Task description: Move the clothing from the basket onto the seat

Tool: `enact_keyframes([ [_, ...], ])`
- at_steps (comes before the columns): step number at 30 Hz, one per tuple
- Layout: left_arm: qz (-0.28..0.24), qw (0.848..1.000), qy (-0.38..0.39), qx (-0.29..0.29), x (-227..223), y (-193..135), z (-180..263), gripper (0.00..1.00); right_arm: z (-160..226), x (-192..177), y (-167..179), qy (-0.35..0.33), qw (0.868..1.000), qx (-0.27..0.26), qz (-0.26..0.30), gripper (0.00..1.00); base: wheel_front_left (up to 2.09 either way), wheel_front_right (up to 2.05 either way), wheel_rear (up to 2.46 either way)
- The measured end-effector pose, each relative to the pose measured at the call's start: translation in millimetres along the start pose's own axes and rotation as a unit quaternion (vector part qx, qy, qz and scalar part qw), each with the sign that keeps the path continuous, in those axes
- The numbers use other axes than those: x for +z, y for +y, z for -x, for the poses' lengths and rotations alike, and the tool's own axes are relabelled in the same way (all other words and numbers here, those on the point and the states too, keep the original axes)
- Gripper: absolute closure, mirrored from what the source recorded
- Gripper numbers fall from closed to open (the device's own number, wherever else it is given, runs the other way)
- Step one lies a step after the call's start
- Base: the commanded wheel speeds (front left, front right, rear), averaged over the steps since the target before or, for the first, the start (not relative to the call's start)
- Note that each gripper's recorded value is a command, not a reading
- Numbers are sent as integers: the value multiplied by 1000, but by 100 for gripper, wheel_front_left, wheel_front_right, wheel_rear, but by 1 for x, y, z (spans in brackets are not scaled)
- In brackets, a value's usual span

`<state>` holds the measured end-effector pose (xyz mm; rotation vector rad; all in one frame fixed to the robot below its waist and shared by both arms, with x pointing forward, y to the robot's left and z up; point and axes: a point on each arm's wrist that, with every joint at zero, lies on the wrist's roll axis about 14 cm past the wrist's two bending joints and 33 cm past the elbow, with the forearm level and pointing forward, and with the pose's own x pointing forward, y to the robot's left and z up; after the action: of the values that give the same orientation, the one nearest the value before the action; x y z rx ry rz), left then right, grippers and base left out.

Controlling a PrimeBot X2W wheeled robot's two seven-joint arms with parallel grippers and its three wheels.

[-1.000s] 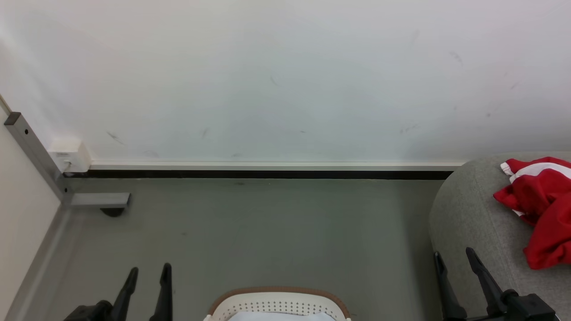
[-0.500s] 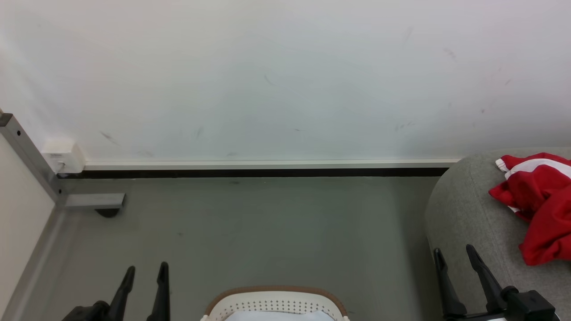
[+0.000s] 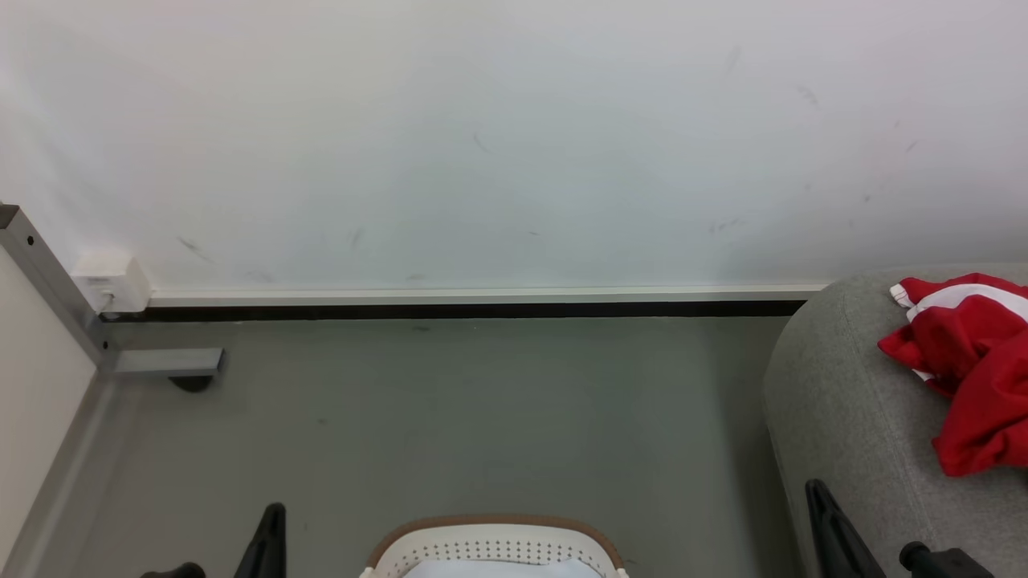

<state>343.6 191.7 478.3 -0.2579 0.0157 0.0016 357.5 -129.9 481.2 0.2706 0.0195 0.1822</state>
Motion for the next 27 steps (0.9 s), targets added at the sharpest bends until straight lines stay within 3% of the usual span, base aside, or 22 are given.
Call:
enact_keyframes([
  [12, 101, 994, 15, 26, -2, 9, -4, 100, 0, 2, -16, 1, 994, -35, -103, 100, 0, 0, 0],
  [27, 211, 977, 18, 39, 0, 11, -12, 100, -3, 7, -30, -5, 975, -62, -213, 100, 0, 0, 0],
])
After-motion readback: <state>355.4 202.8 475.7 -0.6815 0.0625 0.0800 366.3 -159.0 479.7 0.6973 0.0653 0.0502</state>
